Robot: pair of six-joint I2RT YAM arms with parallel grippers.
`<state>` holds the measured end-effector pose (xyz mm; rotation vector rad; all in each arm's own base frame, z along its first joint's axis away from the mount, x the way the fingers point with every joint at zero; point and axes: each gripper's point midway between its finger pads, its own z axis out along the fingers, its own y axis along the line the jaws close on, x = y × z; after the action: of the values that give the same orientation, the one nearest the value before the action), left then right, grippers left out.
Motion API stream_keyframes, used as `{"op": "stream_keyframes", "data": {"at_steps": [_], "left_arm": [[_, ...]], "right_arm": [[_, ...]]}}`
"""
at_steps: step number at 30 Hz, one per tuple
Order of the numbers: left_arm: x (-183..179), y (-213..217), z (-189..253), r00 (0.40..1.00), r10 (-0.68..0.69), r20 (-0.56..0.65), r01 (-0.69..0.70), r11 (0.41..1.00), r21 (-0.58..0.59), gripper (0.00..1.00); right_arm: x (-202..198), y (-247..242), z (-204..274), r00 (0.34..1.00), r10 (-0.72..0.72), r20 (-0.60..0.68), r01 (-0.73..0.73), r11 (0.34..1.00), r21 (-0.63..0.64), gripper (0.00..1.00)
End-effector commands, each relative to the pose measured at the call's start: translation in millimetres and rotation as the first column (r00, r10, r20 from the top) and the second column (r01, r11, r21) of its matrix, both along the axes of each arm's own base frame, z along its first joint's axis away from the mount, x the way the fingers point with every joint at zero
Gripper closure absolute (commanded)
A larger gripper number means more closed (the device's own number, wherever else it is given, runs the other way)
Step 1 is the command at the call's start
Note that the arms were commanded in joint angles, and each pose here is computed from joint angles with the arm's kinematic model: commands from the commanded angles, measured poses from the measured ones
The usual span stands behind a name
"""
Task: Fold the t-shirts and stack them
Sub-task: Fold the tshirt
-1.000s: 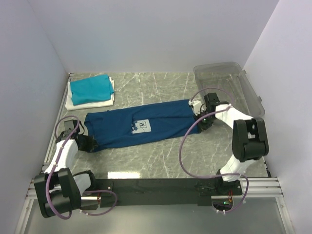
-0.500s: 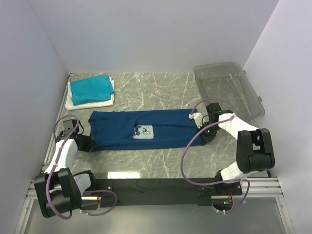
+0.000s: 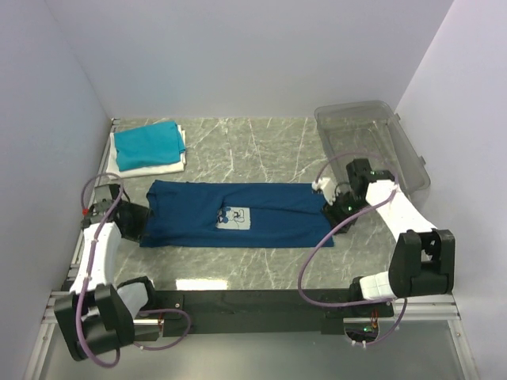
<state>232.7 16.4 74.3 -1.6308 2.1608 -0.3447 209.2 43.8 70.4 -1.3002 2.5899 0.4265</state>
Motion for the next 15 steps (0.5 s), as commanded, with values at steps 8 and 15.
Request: {"op": "stream_keyframes", "data": {"at_steps": [8,15], "left_arm": [[37.6,22.2,104.5,0.937,-0.169,0.305,0.089,0.962,0.259,0.26],[92.4,30.5,88.7,0.898,-0.352,0.264,0.260,0.909,0.326,0.34]], "right_arm": [[67.3,144.5,58.6,0.969,0.196,0.152,-0.233,0.928,0.289,0.46],[105.7,220.7,89.6,0.965,0.245,0.092,-0.260,0.865,0.429,0.46]]}}
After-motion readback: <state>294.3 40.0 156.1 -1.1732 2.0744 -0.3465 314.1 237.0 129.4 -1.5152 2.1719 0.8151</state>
